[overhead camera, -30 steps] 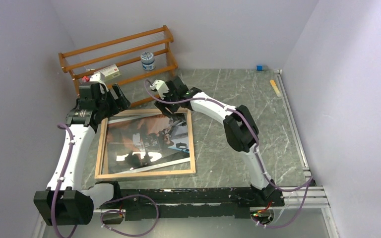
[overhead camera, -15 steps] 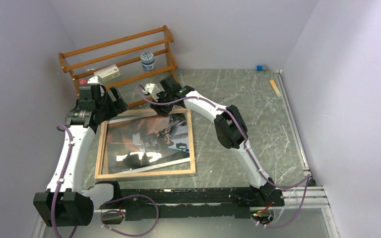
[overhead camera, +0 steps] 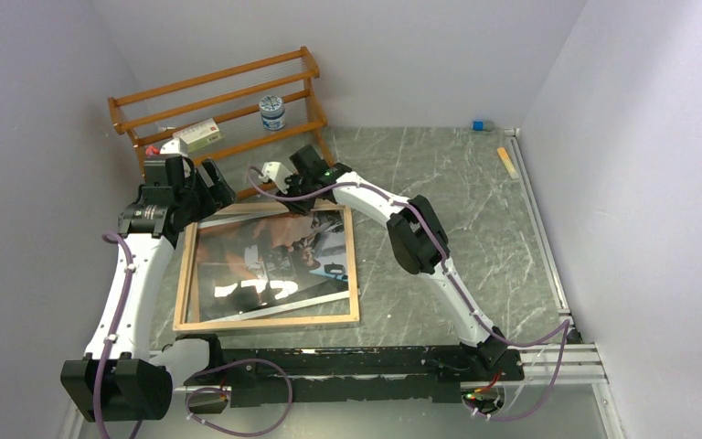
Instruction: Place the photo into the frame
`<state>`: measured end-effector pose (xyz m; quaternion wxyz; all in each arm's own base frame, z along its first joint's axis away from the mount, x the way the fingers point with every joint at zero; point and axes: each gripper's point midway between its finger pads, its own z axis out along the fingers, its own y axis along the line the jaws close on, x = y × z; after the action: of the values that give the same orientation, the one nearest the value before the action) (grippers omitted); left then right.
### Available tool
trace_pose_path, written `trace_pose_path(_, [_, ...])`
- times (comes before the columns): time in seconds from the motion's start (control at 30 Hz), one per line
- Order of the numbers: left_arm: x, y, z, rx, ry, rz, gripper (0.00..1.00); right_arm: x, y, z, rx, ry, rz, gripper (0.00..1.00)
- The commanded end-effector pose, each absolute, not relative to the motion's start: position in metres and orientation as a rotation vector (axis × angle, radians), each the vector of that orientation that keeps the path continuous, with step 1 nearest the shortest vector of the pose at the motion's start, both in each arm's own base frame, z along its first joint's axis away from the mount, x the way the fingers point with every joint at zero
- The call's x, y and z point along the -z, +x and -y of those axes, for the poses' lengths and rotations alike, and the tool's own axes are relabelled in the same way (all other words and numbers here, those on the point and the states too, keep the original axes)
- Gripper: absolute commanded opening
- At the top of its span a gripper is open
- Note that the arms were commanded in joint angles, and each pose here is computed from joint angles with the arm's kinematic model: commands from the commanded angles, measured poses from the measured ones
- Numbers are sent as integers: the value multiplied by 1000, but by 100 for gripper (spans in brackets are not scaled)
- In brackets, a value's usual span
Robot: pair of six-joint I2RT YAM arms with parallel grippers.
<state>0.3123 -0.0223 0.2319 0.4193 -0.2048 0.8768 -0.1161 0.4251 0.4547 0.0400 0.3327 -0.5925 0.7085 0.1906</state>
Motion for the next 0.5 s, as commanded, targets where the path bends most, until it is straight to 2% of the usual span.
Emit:
trace_pose_path(0.0, [-259,316,26,326,-469,-2127,88,-80,435,-466,-460,-1542,-1733,30])
trace_pose_path(0.07, [-259,316,26,326,-467,-2129,88,-85,434,-466,-451,-1550,-1717,20])
trace_pose_path(0.13, [-259,316,26,325,-465,-2131,88,-89,436,-464,-431,-1552,-1709,0])
trace_pose_path(0.3, [-261,315,26,321,-464,-2123,88,-102,438,-459,-379,-1560,-1685,0])
trace_pose_path(0.47, [-264,314,25,316,-461,-2110,88,-143,432,-456,-341,-1563,-1610,0])
